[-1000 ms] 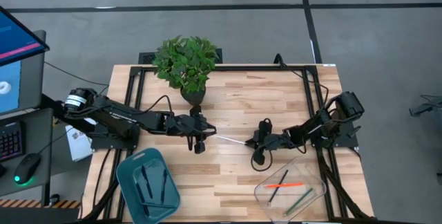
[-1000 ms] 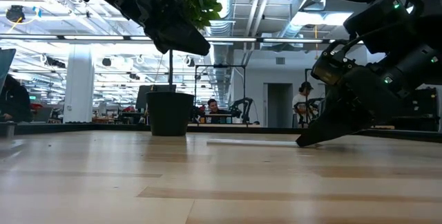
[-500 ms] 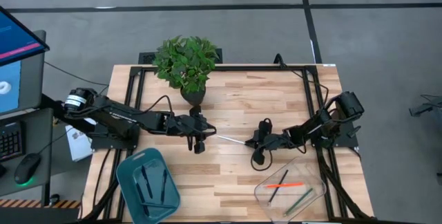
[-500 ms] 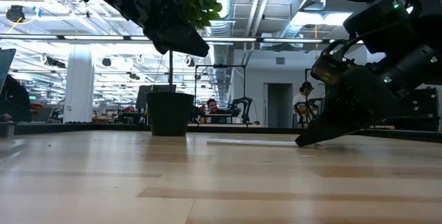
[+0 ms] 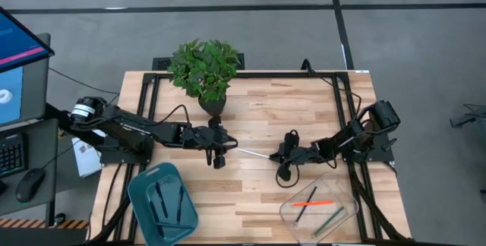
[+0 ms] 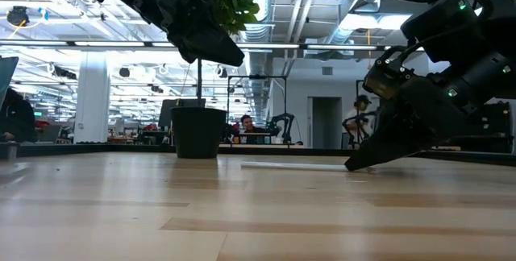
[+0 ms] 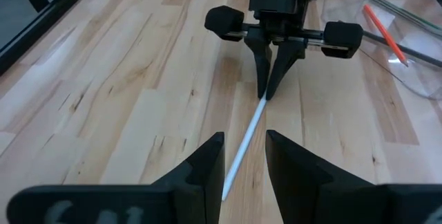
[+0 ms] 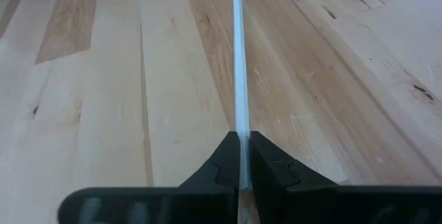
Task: Sort pens & pencils
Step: Put the white pencil into the transparent bin
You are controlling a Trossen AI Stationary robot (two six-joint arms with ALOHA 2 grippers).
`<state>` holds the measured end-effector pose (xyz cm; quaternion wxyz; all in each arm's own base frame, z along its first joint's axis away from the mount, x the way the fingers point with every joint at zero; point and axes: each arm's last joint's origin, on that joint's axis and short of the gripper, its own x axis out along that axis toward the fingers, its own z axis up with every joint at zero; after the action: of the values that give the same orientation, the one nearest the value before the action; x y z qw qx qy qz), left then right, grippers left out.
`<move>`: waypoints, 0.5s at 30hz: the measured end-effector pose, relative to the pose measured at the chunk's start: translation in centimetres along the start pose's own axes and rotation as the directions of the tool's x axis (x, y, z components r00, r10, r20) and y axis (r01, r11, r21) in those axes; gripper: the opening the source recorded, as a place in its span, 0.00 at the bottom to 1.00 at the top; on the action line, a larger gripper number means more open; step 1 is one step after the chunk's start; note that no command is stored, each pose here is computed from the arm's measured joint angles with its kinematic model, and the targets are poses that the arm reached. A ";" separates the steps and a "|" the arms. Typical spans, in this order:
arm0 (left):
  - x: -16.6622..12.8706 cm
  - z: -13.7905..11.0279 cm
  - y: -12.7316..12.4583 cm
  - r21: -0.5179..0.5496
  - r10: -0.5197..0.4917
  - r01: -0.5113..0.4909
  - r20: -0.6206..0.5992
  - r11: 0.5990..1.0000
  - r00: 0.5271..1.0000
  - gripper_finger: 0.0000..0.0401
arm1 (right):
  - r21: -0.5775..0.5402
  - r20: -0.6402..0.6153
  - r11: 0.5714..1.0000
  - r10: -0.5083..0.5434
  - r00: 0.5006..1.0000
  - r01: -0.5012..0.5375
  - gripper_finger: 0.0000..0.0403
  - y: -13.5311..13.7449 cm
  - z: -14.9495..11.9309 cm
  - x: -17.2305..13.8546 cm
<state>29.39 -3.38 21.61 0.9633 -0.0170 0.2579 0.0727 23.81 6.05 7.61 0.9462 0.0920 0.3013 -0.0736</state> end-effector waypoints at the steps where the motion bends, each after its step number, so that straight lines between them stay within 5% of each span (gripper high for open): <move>1: 0.0 0.0 0.0 0.000 0.000 0.000 0.000 1.000 1.000 0.25 | 0.000 0.000 1.000 0.000 1.000 0.000 0.11 0.0 0.0 0.0; 15: -0.1 -0.8 0.3 0.008 0.058 -0.057 -0.077 0.998 0.995 0.25 | -0.015 0.007 1.000 0.001 1.000 -0.001 0.11 0.0 0.1 0.0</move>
<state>28.90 -3.19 20.93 0.9501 -0.0097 0.2956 0.0990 23.86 6.06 7.67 0.9480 0.0848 0.2984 -0.0710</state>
